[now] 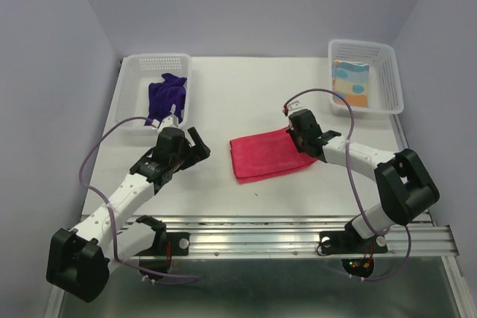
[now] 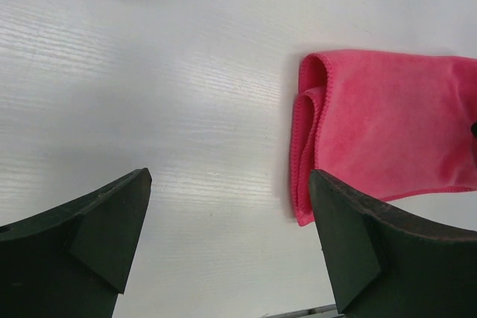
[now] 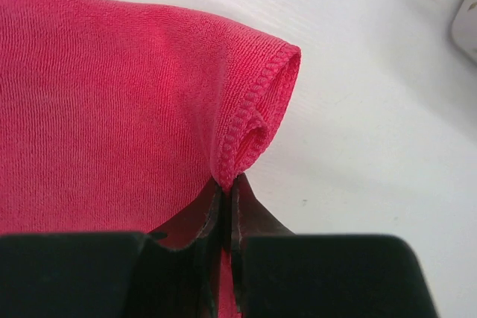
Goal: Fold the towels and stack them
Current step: Neatly place the folded towel into the bin
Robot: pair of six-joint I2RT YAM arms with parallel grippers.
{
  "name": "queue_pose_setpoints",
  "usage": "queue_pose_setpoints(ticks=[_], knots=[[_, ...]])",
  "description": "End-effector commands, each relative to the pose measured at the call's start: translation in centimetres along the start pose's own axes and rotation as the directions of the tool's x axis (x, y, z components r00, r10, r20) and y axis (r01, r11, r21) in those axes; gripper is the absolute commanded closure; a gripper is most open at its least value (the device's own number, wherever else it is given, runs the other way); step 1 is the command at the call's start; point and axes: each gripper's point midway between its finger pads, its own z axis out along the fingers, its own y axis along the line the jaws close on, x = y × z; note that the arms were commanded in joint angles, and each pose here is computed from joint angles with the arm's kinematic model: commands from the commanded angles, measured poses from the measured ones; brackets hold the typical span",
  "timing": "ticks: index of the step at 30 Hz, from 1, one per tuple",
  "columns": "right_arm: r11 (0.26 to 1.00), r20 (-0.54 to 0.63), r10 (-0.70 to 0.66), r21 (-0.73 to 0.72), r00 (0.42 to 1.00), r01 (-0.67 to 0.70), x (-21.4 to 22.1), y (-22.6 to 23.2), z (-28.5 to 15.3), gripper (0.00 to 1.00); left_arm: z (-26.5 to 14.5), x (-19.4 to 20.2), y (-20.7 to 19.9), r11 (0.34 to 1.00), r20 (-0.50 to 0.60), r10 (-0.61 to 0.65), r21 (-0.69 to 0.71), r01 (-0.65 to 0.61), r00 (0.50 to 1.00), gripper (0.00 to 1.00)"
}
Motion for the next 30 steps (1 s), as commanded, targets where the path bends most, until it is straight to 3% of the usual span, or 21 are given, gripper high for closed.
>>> queue_pose_setpoints(ticks=[1,7,10,11,13,14,18,25,30], knots=[[0.966,0.042,-0.255,0.051,0.966,0.253,-2.9,-4.0,-0.5,0.99,-0.9,-2.5,-0.8,1.000,0.077,-0.003,-0.017,0.004,0.997,0.01],[0.894,0.088,-0.447,0.013,0.890,0.448,-2.5,-8.0,-1.3,0.99,-0.9,-3.7,-0.7,0.999,0.120,-0.008,-0.039,0.012,0.993,0.01],[0.832,0.203,-0.544,0.008,0.814,0.555,-4.6,-9.2,-2.9,0.99,-1.0,-4.7,-1.3,0.999,0.140,0.007,-0.041,-0.001,0.990,0.01],[0.781,0.268,-0.599,-0.010,0.754,0.624,-5.6,-8.8,-3.4,0.97,-1.0,-5.4,-1.5,0.999,0.157,0.014,-0.052,-0.006,0.988,0.01],[0.740,0.303,-0.635,-0.027,0.711,0.673,-6.2,-9.3,-3.6,0.95,-0.6,-5.8,-0.7,0.995,0.170,0.025,-0.103,-0.008,0.985,0.01],[0.677,0.314,-0.682,-0.068,0.660,0.732,-5.8,-9.0,-3.7,0.95,-0.6,-6.2,-0.7,0.994,0.180,0.024,-0.112,-0.003,0.983,0.01],[0.630,0.205,-0.750,-0.070,0.629,0.774,-5.5,-12.6,-2.4,0.95,-0.2,-6.6,0.0,0.987,0.186,0.028,-0.159,0.002,0.982,0.01],[0.540,0.161,-0.829,-0.018,0.535,0.842,-5.1,-17.4,-3.0,0.96,-1.1,-9.1,1.4,0.959,0.241,0.035,-0.281,0.035,0.970,0.01],[0.497,0.177,-0.855,0.005,0.488,0.868,-3.5,-20.0,-5.0,0.97,-1.4,-10.0,1.1,0.962,0.273,0.018,-0.268,0.058,0.962,0.01]])
